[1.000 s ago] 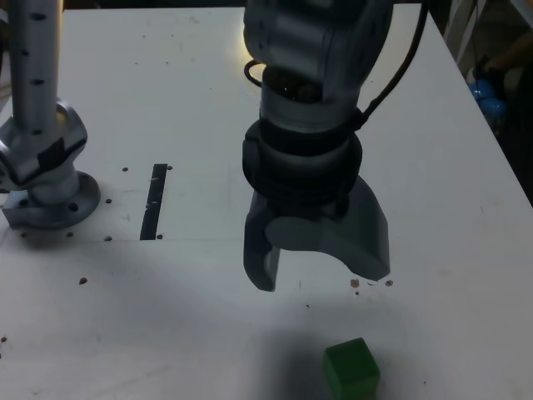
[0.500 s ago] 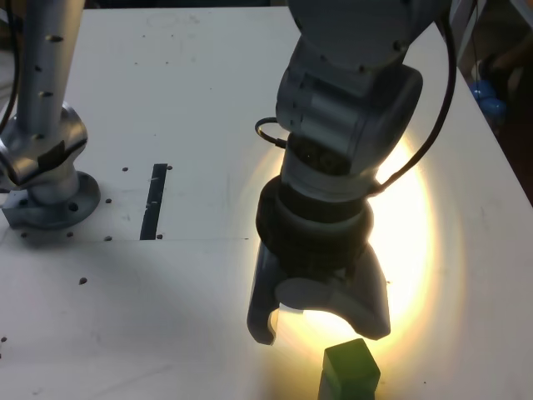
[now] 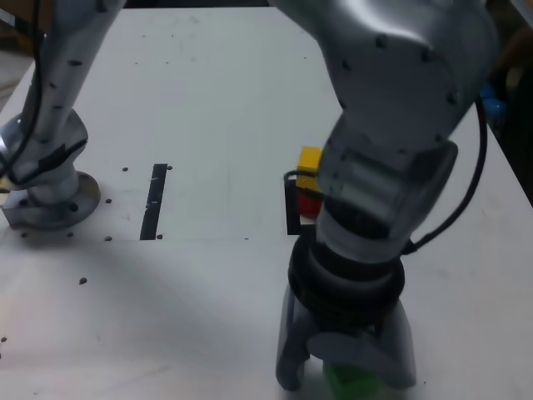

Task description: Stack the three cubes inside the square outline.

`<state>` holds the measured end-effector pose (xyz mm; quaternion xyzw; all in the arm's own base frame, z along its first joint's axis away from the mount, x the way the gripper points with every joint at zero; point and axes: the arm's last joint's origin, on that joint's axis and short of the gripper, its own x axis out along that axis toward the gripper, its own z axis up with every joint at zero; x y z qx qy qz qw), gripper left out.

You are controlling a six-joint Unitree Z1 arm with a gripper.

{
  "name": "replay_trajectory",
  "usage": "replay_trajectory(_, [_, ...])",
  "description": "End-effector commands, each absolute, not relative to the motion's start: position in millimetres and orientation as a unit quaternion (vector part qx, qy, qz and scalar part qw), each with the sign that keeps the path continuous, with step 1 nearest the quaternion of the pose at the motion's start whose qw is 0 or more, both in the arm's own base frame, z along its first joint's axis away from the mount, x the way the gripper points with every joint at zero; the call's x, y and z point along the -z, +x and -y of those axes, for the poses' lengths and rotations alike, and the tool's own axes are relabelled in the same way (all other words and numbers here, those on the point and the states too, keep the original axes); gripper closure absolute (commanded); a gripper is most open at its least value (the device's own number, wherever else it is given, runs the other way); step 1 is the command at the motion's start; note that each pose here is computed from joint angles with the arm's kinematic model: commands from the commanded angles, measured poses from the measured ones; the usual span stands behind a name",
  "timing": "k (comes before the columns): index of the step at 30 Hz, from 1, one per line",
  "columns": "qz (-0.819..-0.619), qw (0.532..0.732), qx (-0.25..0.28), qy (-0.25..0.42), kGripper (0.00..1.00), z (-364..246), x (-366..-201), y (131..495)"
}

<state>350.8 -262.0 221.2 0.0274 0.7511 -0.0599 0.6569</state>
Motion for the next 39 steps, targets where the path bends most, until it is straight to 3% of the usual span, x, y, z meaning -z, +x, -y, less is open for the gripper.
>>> replay_trajectory(1, [-0.750,0.658,0.063,0.028,0.05,264.9,-217.2,353.9])
replay_trajectory(12, [-0.742,0.665,0.076,0.035,0.09,270.0,-206.6,362.3])
replay_trajectory(19, [-0.755,0.651,0.065,0.045,0.27,261.9,-203.9,363.2])
replay_trajectory(26, [-0.744,0.664,0.056,0.046,0.59,257.3,-207.3,364.1])
replay_trajectory(31, [-0.739,0.670,0.061,0.042,0.63,257.9,-205.6,364.7])
replay_trajectory(39, [-0.728,0.681,0.060,0.049,0.78,255.1,-210.4,362.9])
